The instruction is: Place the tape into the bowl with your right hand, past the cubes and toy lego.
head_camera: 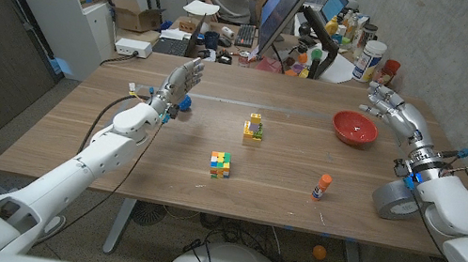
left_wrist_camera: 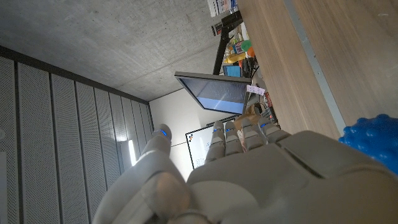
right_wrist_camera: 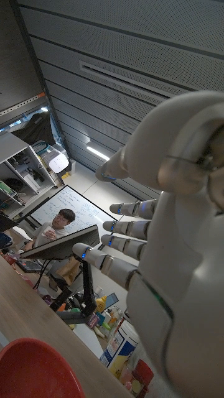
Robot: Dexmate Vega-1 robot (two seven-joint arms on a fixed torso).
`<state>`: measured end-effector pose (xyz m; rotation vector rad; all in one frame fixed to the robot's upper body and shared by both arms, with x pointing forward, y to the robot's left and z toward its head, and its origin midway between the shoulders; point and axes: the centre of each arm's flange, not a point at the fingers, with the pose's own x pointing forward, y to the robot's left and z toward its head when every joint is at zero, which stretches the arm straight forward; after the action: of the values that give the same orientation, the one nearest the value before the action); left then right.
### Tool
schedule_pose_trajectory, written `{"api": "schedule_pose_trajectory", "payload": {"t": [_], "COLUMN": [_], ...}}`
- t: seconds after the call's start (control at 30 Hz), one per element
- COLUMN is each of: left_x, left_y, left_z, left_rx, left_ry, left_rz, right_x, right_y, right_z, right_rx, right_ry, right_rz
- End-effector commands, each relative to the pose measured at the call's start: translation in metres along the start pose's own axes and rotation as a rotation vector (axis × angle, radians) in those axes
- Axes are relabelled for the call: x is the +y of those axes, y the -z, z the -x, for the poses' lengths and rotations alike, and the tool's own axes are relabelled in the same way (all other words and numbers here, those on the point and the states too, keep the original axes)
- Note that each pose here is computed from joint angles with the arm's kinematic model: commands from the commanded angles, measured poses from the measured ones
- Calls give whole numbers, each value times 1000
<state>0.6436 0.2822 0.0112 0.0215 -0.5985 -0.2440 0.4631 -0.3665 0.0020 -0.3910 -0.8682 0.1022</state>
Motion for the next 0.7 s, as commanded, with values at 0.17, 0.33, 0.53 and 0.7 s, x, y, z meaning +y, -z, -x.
{"api": "schedule_pose_trajectory", "payload": {"t": [0.17, 0.33, 0.53, 0.7], "left_x": [-7, -7, -5, -6], "left_y": [-5, -9, -8, -7], "left_z": [-6, -8, -8, -9], "left_rx": [9, 10, 22, 27], "left_ry": [4, 5, -7, -6], "left_rz": [-7, -24, -22, -22], "right_x": [-16, -23, -31, -35], "right_y": [-9, -12, -19, -28], "right_z": [26, 33, 47, 54], "right_rx": [-10, -3, 33, 64], "right_ry": [18, -23, -33, -46], "right_rz": [75, 110, 135, 174]}}
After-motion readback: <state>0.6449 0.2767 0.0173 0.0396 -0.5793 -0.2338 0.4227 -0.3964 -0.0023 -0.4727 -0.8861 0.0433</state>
